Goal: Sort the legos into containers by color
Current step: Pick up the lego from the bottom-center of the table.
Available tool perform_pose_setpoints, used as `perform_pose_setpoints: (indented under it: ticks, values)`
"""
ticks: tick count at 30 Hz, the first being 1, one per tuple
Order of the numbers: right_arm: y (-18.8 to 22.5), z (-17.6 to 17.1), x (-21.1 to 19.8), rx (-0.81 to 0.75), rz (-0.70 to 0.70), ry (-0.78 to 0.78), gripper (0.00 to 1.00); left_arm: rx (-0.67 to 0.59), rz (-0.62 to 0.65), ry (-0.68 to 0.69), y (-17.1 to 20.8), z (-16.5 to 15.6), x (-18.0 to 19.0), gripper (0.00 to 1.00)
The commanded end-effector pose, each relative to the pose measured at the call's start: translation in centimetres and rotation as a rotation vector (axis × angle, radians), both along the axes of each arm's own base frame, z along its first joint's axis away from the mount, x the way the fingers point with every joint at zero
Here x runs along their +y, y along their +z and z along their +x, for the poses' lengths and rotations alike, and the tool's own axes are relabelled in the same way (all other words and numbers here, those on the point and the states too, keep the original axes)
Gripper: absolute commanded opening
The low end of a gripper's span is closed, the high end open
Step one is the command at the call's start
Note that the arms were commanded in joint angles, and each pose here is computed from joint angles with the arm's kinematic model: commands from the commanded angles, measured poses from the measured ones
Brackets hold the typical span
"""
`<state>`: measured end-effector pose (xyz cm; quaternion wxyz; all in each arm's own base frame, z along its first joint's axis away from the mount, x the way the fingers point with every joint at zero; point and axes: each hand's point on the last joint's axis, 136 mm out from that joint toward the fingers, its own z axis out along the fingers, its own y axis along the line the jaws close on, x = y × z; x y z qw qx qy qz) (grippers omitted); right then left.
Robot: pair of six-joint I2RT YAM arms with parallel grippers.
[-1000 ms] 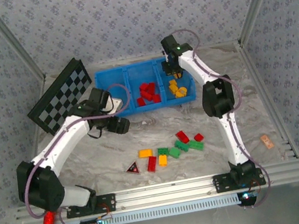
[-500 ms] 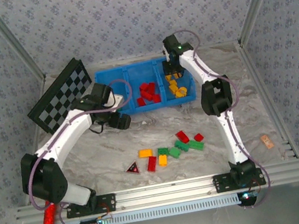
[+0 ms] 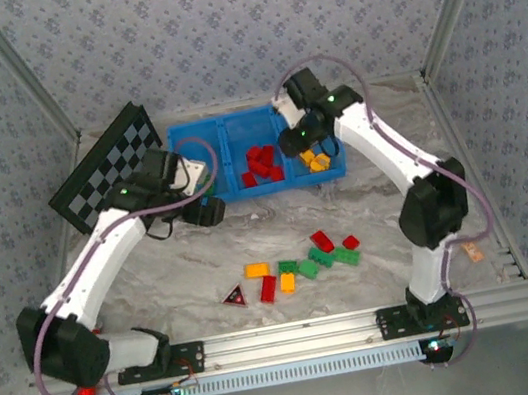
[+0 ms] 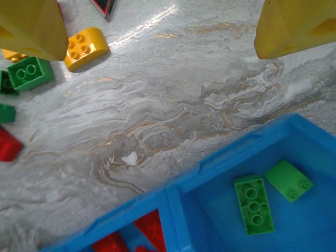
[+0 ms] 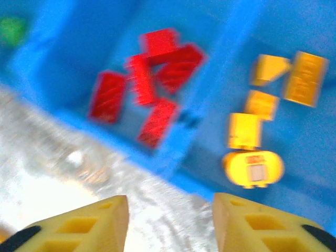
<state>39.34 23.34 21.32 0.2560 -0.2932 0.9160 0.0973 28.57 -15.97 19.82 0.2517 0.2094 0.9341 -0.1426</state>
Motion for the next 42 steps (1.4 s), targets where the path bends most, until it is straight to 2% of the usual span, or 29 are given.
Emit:
perform_pose_setpoints:
  ticks: [1, 4, 6, 8, 10, 14, 18, 22, 30, 37, 39, 42]
  values:
    - [-3.5, -7.0, 3.7, 0.086, -0.037, 0.33, 0.5, -0.005, -0.145, 0.043, 1.8, -0.4, 0.4, 0.93]
    - [-5.0, -12.7, 6.3, 0.065, 0.008, 0.603, 0.53, -0.029, -0.185, 0.097, 2.6, -0.3, 1.9, 0.94]
    - [-5.5, -15.1, 7.9, 0.02, 0.063, 0.706, 0.59, -0.034, -0.196, 0.134, 2.8, -0.2, 3.1, 0.95]
    - [-6.2, -16.5, 9.1, -0.003, 0.057, 0.767, 0.67, -0.033, -0.218, 0.162, 3.0, -0.2, 3.9, 0.95]
    - [-7.4, -17.2, 10.3, -0.004, 0.013, 0.813, 0.7, -0.039, -0.261, 0.187, 3.5, -0.1, 4.5, 0.96]
    - [-9.5, -18.3, 12.7, 0.002, -0.011, 0.875, 0.88, -0.055, -0.283, 0.205, 3.6, -0.6, 5.0, 0.97]
    - [-11.3, -20.0, 14.4, 0.012, -0.017, 0.944, 0.93, -0.066, -0.267, 0.221, 3.3, -1.4, 5.7, 0.98]
    - [-13.4, -20.3, 14.7, -0.013, -0.107, 0.951, 0.92, -0.087, -0.251, 0.237, 3.3, -2.0, 6.3, 0.99]
    - [-16.4, -18.4, 14.7, -0.131, -0.294, 0.915, 0.87, -0.098, -0.244, 0.246, 2.9, -2.0, 6.6, 0.99]
    - [-18.4, -19.4, 14.4, -0.119, -0.358, 0.954, 0.82, -0.099, -0.254, 0.247, 2.7, -2.0, 6.5, 0.99]
    - [-19.0, -19.7, 14.2, -0.107, -0.373, 0.965, 0.79, -0.101, -0.256, 0.248, 2.6, -2.0, 6.4, 0.99]
    - [-19.7, -19.9, 14.1, -0.083, -0.379, 0.973, 0.69, -0.1, -0.255, 0.248, 2.6, -2.0, 6.4, 0.99]
